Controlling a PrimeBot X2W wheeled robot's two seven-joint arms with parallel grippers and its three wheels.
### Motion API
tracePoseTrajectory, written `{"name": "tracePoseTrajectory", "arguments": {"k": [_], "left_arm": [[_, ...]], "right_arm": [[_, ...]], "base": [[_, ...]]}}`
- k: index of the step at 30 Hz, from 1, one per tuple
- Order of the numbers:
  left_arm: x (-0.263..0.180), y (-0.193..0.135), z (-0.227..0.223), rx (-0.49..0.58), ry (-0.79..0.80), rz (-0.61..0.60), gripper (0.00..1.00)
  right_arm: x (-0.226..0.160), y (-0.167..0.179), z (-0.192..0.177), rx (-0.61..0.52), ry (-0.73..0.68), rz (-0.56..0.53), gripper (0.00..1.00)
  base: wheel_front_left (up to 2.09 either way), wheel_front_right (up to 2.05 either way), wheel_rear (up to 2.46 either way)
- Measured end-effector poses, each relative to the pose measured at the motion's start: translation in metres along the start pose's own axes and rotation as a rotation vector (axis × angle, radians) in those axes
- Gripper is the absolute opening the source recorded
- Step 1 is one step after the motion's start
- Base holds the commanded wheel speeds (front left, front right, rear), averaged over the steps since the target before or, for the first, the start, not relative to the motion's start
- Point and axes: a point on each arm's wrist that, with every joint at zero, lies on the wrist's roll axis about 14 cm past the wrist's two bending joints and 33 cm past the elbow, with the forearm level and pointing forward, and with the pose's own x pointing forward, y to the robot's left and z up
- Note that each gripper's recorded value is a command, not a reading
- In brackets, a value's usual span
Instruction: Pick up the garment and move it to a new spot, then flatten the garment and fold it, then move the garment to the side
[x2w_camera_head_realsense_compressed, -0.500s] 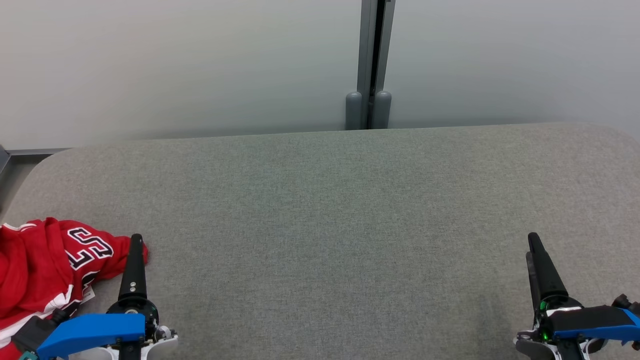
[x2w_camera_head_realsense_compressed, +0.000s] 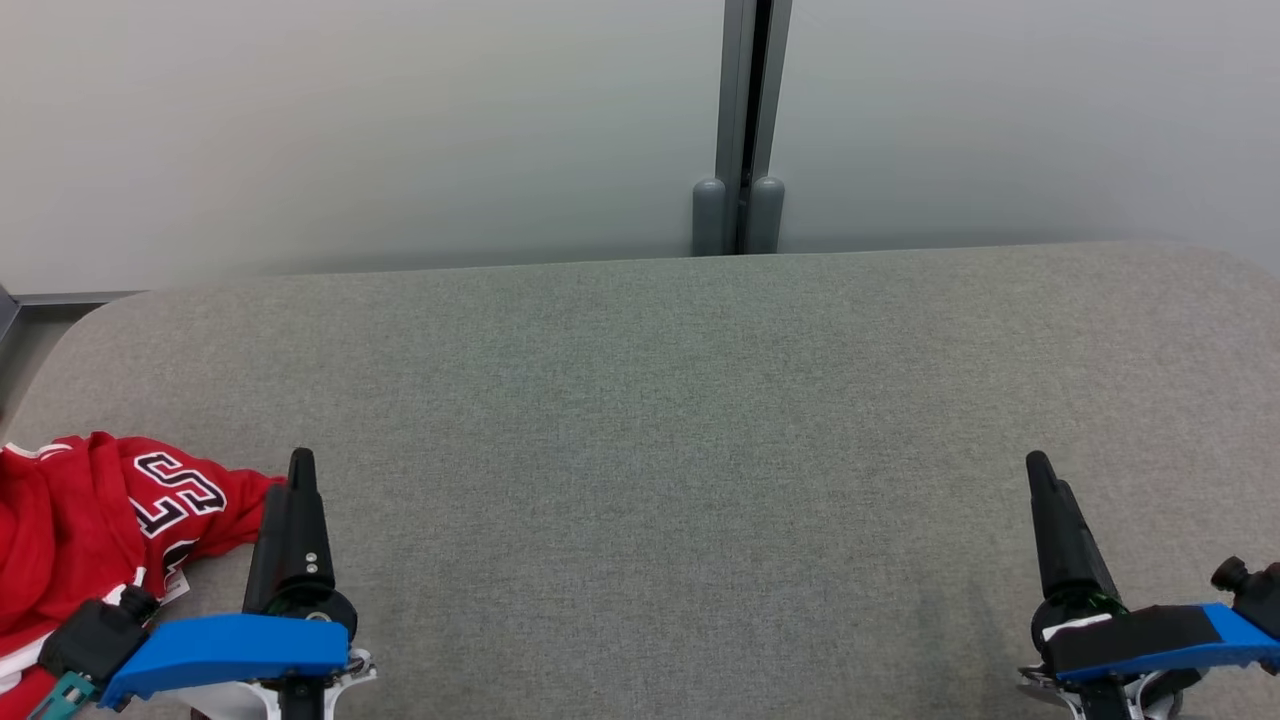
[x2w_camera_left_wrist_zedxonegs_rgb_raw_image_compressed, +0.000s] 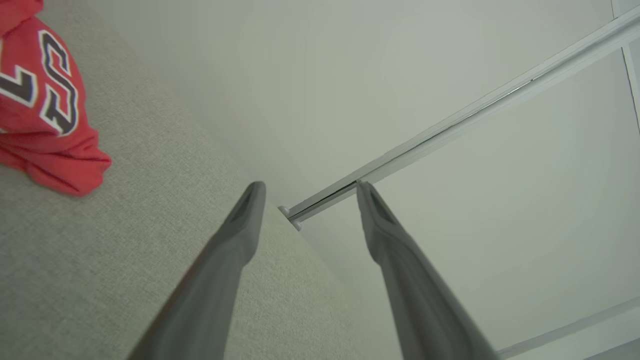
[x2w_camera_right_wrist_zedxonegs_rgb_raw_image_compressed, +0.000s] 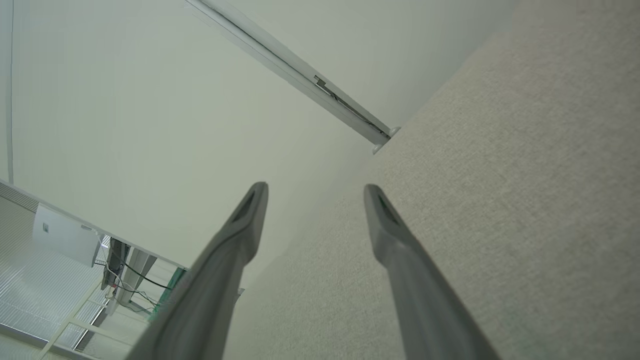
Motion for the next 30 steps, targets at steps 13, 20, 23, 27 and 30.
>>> {"name": "tracePoseTrajectory", "arguments": {"k": [13,20,23,27,30], "left_arm": [[-0.004,0.002,-0.015,0.249,0.033,0.011,1.0],[-0.007,0.009,-0.023,0.376,0.052,0.023,1.0],[-0.008,0.011,-0.025,0.422,0.057,0.027,1.0],[-0.009,0.014,-0.028,0.473,0.063,0.029,1.0],[-0.011,0.017,-0.031,0.51,0.074,0.029,1.0]], "right_arm": [[0.0,0.01,-0.011,-0.232,0.021,0.045,1.0],[-0.001,0.013,-0.016,-0.336,0.03,0.064,1.0],[-0.001,0.014,-0.02,-0.371,0.037,0.072,1.0],[-0.001,0.016,-0.023,-0.419,0.042,0.084,1.0],[-0.002,0.017,-0.026,-0.456,0.047,0.092,1.0]], "base": [[0.0,0.0,0.0],[0.0,0.0,0.0],[0.0,0.0,0.0],[0.0,0.0,0.0],[0.0,0.0,0.0]]}}
